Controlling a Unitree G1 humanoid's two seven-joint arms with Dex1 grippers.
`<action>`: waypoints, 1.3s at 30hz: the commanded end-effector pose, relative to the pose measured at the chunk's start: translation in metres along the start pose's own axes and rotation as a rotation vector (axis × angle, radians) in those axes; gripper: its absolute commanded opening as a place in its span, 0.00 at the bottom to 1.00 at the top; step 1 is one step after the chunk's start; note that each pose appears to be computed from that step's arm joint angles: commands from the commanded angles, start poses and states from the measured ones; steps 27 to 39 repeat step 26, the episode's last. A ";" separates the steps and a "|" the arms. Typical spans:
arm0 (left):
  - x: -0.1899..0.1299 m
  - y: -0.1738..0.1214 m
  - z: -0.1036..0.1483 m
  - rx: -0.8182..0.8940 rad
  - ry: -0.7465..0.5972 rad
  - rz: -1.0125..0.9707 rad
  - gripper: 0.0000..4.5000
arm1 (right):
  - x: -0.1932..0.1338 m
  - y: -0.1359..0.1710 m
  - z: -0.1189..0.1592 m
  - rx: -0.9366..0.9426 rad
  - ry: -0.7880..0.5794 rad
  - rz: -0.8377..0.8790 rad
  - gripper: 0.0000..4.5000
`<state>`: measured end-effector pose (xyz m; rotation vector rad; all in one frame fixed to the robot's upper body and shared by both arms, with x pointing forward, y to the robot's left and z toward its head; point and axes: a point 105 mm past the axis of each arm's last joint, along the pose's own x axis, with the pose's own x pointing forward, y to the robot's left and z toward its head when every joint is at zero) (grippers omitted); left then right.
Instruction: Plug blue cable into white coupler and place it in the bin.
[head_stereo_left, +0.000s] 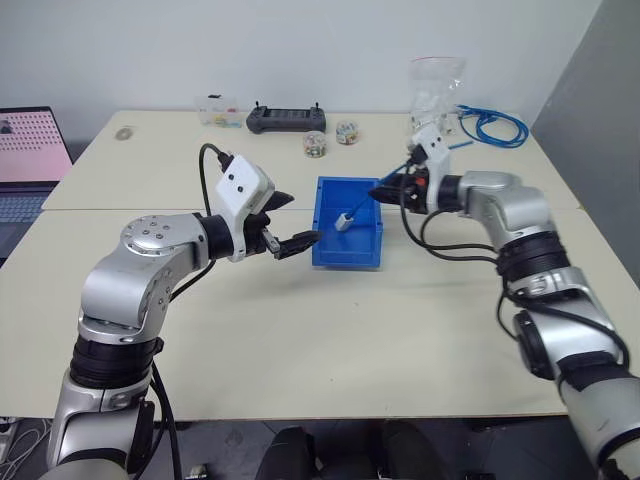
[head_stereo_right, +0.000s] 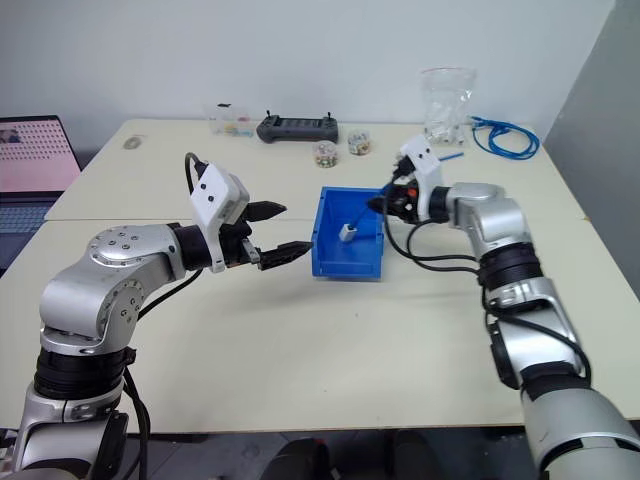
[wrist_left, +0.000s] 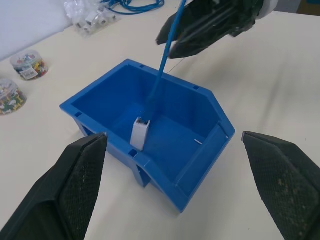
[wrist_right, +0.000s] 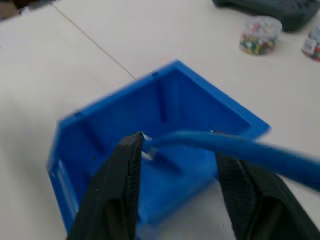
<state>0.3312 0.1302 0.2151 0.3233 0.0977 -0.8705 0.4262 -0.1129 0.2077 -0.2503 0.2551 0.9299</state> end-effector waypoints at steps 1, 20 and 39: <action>0.000 0.003 0.014 0.025 -0.043 0.007 1.00 | -0.025 -0.010 0.020 -0.102 0.007 0.016 0.76; -0.073 0.031 -0.042 -0.053 -0.032 0.279 1.00 | -0.084 0.069 -0.032 -0.009 -0.176 0.008 0.99; -0.062 0.028 -0.040 -0.068 -0.074 0.224 1.00 | -0.079 0.059 -0.028 0.011 -0.188 -0.047 0.99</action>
